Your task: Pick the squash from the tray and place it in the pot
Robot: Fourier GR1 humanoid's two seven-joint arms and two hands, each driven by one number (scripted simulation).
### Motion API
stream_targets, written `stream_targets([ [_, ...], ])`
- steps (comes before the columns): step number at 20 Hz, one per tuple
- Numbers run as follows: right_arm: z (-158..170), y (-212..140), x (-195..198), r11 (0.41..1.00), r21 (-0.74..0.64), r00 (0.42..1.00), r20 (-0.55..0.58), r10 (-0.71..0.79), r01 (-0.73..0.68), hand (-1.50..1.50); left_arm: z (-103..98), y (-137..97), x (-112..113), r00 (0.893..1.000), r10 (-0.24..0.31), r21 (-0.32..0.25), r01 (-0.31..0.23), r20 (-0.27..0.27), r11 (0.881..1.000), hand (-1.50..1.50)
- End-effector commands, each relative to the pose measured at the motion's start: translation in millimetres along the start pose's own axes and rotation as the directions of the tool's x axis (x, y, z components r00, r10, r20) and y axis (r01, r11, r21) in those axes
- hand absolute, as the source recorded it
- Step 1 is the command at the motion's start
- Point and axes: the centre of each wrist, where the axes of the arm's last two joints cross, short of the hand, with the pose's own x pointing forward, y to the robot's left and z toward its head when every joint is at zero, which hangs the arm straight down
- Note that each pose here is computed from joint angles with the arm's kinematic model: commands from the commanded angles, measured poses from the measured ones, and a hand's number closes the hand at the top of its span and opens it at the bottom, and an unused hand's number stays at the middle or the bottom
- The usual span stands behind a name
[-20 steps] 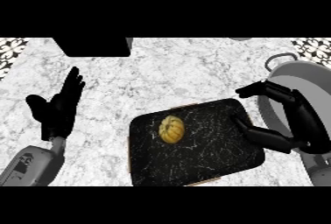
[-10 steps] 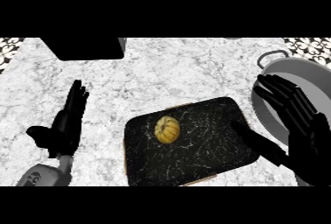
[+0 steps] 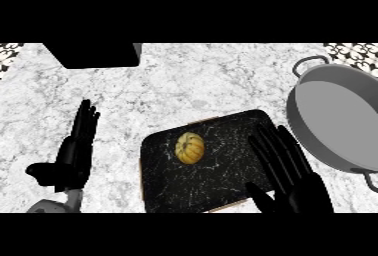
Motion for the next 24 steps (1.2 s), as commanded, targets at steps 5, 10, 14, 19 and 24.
stream_targets([
  [5,26.2,26.8,47.5,0.909,0.351,0.920,-0.231,0.317,-0.225,-1.50,8.5,-6.3,-2.5,1.000,0.005,-0.022,-0.005,0.014,1.000,0.00],
  [10,-0.7,39.3,121.2,0.879,0.385,0.853,-0.319,0.413,-0.282,-1.50,5.8,-7.6,-1.6,1.000,0.008,-0.065,-0.006,0.026,0.998,0.00],
  [14,-3.1,50.6,146.9,0.849,0.422,0.823,-0.322,0.468,-0.318,-1.50,-0.7,-15.3,-2.5,0.999,0.014,-0.068,-0.011,0.046,0.998,0.00],
  [19,-16.7,63.2,137.5,0.781,0.531,0.728,-0.386,0.567,-0.327,-1.50,1.1,-21.5,1.5,0.998,0.030,-0.081,-0.026,0.054,0.996,0.00],
  [24,-21.5,97.2,126.7,0.781,0.556,0.721,-0.414,0.556,-0.283,-1.50,4.1,-12.0,3.6,0.998,0.024,-0.063,-0.020,0.059,0.998,0.00],
])
